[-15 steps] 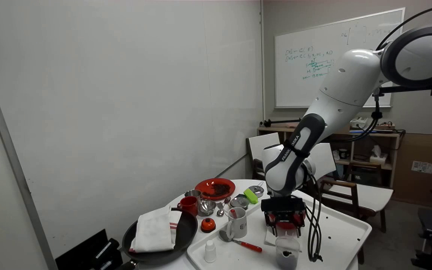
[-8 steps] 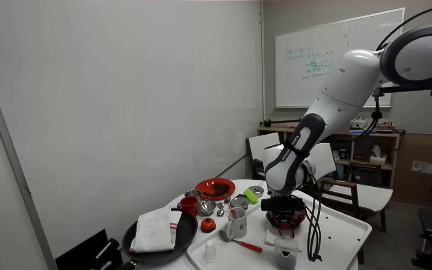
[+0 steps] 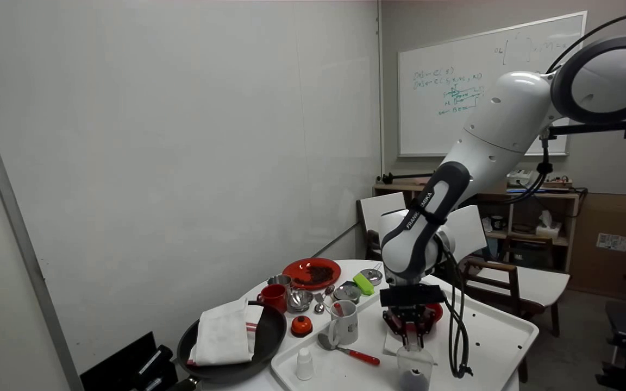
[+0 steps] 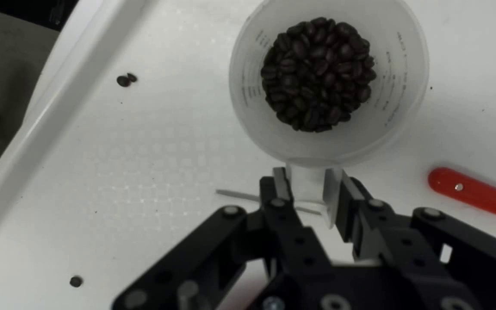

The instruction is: Pour the contents in the clear jug into the red bowl

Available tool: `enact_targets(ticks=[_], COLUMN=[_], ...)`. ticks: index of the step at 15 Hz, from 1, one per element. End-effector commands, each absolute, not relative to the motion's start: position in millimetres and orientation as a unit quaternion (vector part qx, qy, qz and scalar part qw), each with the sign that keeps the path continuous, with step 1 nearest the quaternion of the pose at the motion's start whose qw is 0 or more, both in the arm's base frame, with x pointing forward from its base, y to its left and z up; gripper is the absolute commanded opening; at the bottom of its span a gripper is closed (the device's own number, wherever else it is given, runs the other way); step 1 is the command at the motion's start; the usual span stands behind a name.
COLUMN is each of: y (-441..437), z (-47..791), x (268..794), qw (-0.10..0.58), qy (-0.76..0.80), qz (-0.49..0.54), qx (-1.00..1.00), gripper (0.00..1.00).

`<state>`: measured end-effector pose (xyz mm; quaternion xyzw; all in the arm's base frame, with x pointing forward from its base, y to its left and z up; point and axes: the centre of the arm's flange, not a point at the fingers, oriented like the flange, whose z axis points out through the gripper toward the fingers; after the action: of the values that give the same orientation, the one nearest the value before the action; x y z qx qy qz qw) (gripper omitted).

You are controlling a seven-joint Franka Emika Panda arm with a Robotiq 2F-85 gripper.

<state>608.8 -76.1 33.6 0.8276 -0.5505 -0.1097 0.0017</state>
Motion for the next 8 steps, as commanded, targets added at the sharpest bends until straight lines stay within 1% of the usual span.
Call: enact_targets(ticks=[1, 8], y=[-91.6, -115.4], z=[54.6, 78.8], x=[619.0, 629.9], qw=[-0.023, 0.007], qy=[-0.482, -0.428], qz=[-0.148, -0.198], qx=[0.863, 0.882], gripper=[0.11, 0.11])
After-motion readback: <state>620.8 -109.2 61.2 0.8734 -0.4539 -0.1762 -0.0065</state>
